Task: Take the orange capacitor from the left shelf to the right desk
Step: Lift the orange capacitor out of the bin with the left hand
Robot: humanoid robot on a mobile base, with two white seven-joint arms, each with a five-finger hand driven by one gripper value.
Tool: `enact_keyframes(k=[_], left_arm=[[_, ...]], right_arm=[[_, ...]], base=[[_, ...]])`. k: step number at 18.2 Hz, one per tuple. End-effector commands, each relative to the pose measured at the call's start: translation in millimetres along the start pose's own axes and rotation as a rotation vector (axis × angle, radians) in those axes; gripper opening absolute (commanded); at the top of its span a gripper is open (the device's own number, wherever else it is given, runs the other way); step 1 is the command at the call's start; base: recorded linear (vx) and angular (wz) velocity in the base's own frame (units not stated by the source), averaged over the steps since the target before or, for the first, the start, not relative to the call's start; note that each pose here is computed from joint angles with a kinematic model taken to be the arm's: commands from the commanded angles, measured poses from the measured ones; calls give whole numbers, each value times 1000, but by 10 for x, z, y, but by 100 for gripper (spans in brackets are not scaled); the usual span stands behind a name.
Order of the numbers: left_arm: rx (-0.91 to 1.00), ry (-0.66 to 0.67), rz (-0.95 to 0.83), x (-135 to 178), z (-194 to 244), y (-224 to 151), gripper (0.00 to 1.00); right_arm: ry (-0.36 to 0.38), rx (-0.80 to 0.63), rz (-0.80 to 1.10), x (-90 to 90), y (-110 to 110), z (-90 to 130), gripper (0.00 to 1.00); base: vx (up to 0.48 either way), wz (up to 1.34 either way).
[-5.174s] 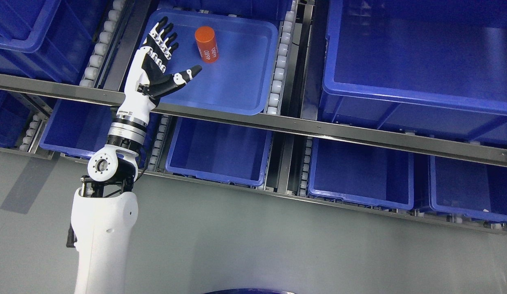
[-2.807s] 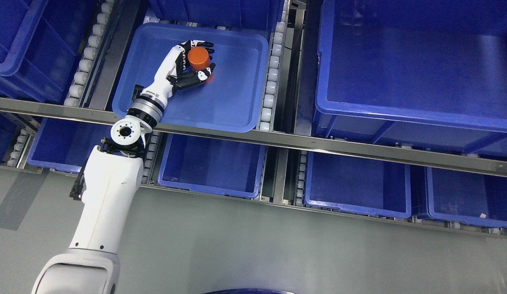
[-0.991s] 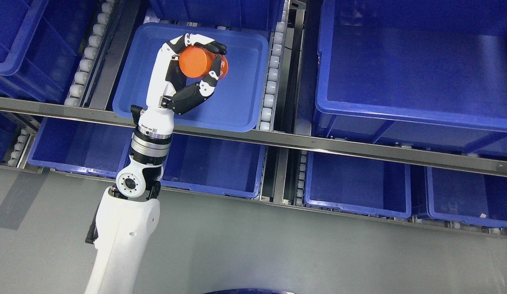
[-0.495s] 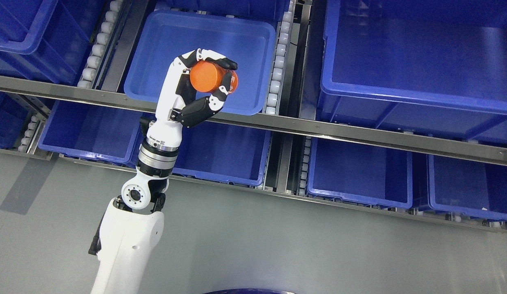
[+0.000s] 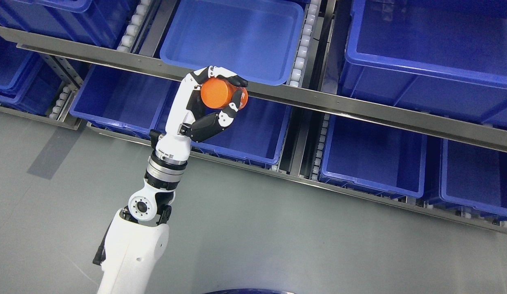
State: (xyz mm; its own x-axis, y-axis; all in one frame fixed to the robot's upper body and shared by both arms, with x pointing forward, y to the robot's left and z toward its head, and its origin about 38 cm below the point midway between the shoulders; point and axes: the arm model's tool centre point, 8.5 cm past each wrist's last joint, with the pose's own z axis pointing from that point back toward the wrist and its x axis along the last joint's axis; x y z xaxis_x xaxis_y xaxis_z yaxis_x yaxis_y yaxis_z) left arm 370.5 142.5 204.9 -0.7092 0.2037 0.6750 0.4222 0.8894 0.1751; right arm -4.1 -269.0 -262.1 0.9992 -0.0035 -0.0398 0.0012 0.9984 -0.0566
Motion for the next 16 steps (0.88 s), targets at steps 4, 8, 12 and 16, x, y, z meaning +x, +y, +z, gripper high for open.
enact_keyframes(k=[4, 8, 12, 16], left_arm=[[-64, 1, 31, 0, -21, -198, 2], [-73, 8, 41, -20, -18, -239, 2], [-71, 7, 45, -20, -18, -242, 3], [-72, 6, 45, -18, -24, -240, 2]], right_arm=[[10, -17, -11, -138, -114, -3, 100], [10, -17, -13, -138, -114, -3, 100], [10, -17, -13, -138, -114, -3, 100], [10, -17, -11, -138, -114, -3, 100]], base=[[-127, 117], [-80, -81], [-37, -251], [-27, -398]])
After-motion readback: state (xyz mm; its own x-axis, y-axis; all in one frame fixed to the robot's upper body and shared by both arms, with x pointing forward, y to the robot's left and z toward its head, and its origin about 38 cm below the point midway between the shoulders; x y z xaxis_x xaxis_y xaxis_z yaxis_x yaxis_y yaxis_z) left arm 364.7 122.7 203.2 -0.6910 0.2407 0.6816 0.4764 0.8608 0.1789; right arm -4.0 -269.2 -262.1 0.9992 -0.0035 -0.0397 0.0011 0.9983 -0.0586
